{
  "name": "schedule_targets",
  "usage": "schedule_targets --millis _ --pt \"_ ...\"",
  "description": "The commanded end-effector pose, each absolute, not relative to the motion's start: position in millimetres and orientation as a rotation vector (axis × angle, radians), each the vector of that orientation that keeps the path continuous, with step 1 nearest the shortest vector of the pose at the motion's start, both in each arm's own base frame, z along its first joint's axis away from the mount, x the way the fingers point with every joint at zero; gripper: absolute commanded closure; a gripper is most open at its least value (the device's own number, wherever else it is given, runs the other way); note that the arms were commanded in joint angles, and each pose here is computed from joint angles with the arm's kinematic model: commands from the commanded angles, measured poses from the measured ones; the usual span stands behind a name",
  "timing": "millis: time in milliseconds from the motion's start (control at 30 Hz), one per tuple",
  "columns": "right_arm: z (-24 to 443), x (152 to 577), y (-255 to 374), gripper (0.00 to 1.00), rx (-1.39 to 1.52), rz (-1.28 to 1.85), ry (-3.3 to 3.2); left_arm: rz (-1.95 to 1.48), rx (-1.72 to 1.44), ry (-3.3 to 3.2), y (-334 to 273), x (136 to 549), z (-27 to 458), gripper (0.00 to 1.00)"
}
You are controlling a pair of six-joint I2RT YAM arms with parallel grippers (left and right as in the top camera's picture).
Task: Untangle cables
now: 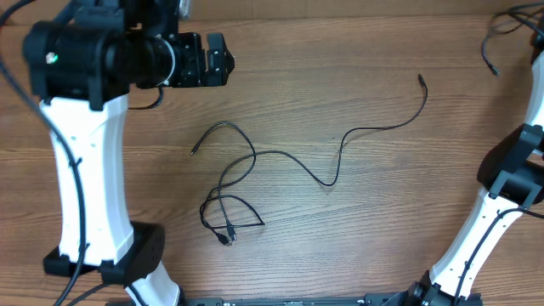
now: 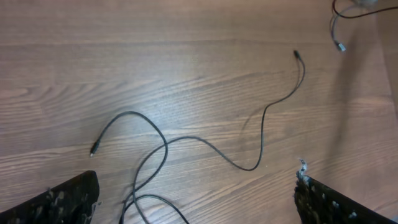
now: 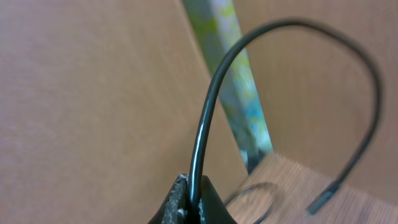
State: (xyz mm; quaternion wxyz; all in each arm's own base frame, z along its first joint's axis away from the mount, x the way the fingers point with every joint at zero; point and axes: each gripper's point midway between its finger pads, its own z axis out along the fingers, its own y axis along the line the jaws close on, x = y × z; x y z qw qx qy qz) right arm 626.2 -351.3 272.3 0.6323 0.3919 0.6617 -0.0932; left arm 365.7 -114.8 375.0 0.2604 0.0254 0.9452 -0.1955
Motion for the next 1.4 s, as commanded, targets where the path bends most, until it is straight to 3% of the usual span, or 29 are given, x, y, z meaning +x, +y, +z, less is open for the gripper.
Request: schedule_targets --millis 0,233,367,400,433,467,533,567,733,900,1033,1067,1100,1133,1167,1367 --pt "237 619 -381 0.96 0.906 -0.353 1.551 -0.565 0.090 2.600 -131 369 363 0.00" --pt "103 630 -368 0.96 0.962 -0.358 1.787 -0.569 0.117 2.603 -138 368 362 0.00" --pt "57 632 -349 0.92 0.975 -0.348 1.891 -0.571 0.119 2.605 -139 367 362 0.00" --pt "54 632 -346 0.76 0.974 -0.348 1.904 -0.571 0.119 2.606 -139 367 362 0.00" --pt "51 633 -342 0.40 0.970 -0.346 1.921 -0.571 0.119 2.606 -139 367 362 0.00" --pt "55 633 -339 0.24 0.958 -0.347 1.927 -0.571 0.120 2.606 -139 367 362 0.00" --pt "79 638 -328 0.10 0.857 -0.381 1.962 -0.570 0.120 2.606 -139 367 362 0.00" --pt "86 639 -326 0.08 0.836 -0.388 1.964 -0.571 0.120 2.606 -139 367 362 0.00" --pt "229 626 -292 0.01 0.787 -0.358 1.855 -0.556 0.168 2.598 -138 367 362 0.00" --pt "265 603 -274 0.00 0.892 -0.236 1.848 -0.557 0.168 2.598 -139 367 362 0.00" --pt "235 599 -238 0.00 0.836 -0.046 2.037 -0.557 0.169 2.598 -139 367 362 0.00" --pt "225 598 -225 0.06 0.816 0.030 2.093 -0.557 0.170 2.598 -139 367 362 0.00" --pt "218 598 -213 0.28 0.790 0.098 2.137 -0.557 0.171 2.598 -139 367 362 0.00" --pt "211 598 -203 0.70 0.769 0.161 2.173 -0.554 0.180 2.596 -139 367 362 0.00" --pt "205 598 -192 0.96 0.752 0.218 2.199 -0.550 0.194 2.594 -139 367 362 0.00" --pt "150 606 -147 0.96 0.616 0.264 2.326 -0.541 0.212 2.590 -138 367 361 0.00"
